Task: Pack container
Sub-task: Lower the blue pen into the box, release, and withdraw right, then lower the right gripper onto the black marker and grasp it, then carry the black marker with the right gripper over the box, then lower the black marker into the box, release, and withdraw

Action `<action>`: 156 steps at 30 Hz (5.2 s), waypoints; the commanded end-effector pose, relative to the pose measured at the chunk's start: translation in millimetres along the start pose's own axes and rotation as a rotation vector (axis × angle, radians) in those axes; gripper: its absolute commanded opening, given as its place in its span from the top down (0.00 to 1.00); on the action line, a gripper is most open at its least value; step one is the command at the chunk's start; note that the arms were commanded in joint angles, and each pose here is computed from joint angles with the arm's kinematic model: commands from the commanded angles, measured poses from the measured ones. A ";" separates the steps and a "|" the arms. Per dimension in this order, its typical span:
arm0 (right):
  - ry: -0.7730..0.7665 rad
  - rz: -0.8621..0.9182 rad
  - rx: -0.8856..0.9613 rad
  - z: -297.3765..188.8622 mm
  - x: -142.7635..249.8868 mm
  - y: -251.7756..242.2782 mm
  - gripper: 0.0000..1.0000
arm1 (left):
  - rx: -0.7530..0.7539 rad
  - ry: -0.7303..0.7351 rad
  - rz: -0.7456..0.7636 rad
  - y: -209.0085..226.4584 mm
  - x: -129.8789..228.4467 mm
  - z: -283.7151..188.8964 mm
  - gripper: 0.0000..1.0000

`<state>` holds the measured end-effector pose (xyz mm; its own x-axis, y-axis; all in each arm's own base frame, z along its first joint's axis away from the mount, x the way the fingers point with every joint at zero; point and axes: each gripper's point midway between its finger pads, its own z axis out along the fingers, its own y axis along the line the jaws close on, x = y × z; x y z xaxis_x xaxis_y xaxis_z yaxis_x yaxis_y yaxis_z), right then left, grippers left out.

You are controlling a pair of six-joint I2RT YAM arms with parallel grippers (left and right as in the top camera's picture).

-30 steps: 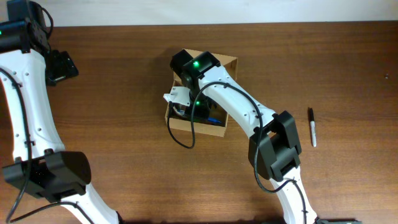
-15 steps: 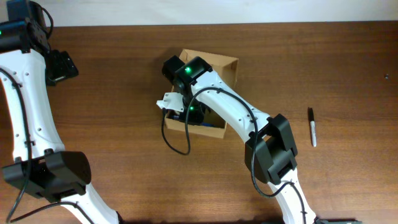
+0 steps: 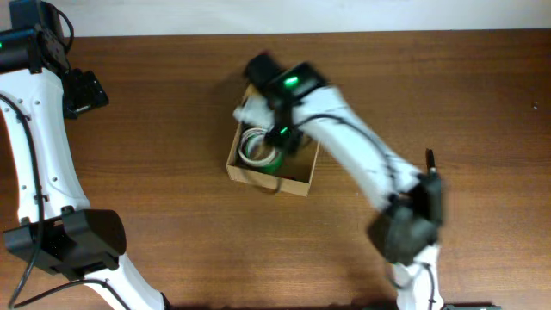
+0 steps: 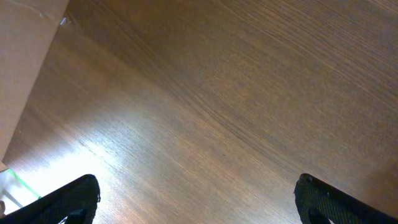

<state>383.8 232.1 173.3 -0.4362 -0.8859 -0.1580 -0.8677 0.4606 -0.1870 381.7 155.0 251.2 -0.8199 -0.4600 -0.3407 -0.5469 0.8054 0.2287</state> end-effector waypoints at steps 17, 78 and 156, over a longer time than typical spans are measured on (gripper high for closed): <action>-0.083 1.104 0.185 -14.1 323.5 -128.6 0.37 | -0.003 0.008 -0.002 1.7 0.7 3.1 0.00; -0.249 0.848 -0.065 -82.7 119.4 -158.3 0.96 | -0.003 0.008 -0.002 1.7 0.7 3.1 0.00; -0.125 0.013 0.139 -84.7 -16.0 13.5 0.53 | -0.003 0.008 -0.002 1.7 0.7 3.1 0.00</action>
<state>357.6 268.1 176.1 -0.3794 -0.9136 -0.1461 -0.9022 0.4004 -0.1607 381.7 155.1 251.2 -0.8198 -0.4600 -0.3411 -0.5470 0.8053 0.2286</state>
